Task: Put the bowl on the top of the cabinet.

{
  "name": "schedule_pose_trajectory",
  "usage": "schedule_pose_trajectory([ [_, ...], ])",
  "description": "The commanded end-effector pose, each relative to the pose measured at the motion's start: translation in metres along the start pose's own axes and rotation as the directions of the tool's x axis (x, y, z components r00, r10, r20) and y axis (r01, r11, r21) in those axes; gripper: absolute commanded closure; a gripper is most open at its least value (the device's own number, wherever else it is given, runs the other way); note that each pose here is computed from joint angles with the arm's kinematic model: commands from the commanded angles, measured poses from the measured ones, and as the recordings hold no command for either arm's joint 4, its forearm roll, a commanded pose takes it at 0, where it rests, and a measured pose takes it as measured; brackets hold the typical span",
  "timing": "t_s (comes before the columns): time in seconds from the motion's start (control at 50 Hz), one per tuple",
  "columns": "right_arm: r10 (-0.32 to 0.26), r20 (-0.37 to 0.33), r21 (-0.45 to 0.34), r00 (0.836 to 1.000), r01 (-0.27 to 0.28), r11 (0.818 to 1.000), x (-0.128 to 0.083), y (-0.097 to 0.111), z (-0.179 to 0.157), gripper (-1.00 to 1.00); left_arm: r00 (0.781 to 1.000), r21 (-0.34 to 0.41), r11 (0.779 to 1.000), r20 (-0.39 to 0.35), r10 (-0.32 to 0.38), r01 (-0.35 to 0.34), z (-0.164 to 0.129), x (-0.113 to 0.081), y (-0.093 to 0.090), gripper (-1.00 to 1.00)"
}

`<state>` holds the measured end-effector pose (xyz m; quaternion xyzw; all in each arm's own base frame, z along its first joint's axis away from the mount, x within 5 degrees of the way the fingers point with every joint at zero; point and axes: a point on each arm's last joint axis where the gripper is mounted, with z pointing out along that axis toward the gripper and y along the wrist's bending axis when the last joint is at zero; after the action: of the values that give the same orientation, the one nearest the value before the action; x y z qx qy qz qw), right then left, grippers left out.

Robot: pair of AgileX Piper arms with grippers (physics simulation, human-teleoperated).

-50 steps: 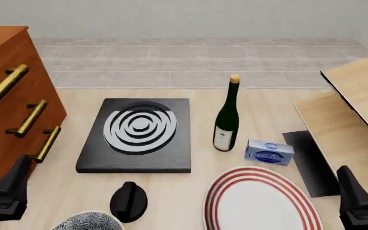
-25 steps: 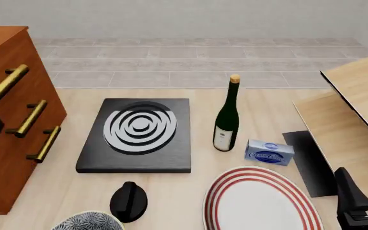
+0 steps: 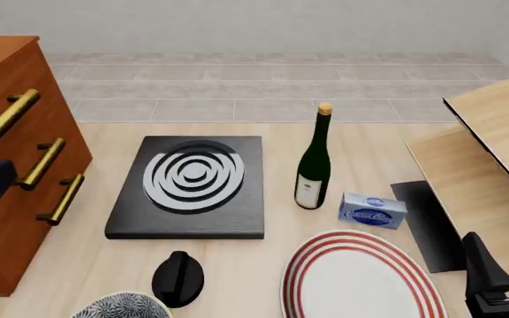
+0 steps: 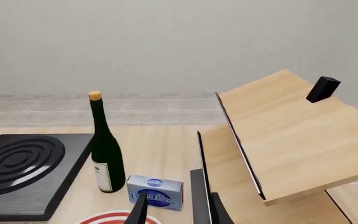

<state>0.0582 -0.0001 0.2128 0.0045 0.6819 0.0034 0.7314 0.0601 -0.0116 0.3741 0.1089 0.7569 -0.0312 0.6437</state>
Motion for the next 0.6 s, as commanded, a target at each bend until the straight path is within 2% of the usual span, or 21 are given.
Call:
schedule_pose_trajectory([
  [0.02,0.001,-0.002,0.0,1.0,-0.001,1.0,0.0,0.0,0.0,-1.0,0.992,0.05,0.999,-0.13,-0.009,0.016,0.005,-0.003,-0.002,-1.0],
  [0.06,0.002,-0.003,0.001,1.0,-0.002,1.0,0.0,0.0,0.001,-1.0,0.989,0.082,0.996,-0.147,-0.031,0.044,0.005,-0.006,-0.005,-1.0],
  [0.12,0.003,-0.004,0.001,1.0,-0.003,1.0,0.0,0.0,0.002,-1.0,0.986,0.073,0.996,-0.161,-0.046,0.059,0.005,-0.008,-0.004,-1.0],
  [0.16,0.004,-0.005,0.001,1.0,-0.004,1.0,0.0,0.0,0.002,-1.0,0.98,0.059,0.994,-0.185,-0.079,0.091,0.007,-0.008,-0.004,-1.0],
  [0.34,0.005,-0.005,0.002,1.0,-0.005,1.0,0.0,0.0,0.002,-1.0,0.966,0.115,0.991,-0.257,-0.037,0.069,0.006,0.001,-0.008,-1.0],
  [0.44,0.003,-0.004,0.003,1.0,-0.003,1.0,0.0,0.0,0.002,-1.0,0.955,0.123,0.99,-0.294,-0.03,0.069,0.009,0.012,-0.01,-1.0],
  [0.48,0.003,-0.004,0.003,1.0,-0.003,1.0,0.0,0.0,0.002,-1.0,0.953,0.149,0.987,-0.302,-0.015,0.062,0.008,0.016,-0.012,-1.0],
  [0.6,0.003,-0.006,0.002,1.0,-0.003,1.0,0.0,0.0,0.003,-1.0,0.942,0.148,0.985,-0.335,-0.032,0.086,0.009,0.031,-0.013,-1.0],
])
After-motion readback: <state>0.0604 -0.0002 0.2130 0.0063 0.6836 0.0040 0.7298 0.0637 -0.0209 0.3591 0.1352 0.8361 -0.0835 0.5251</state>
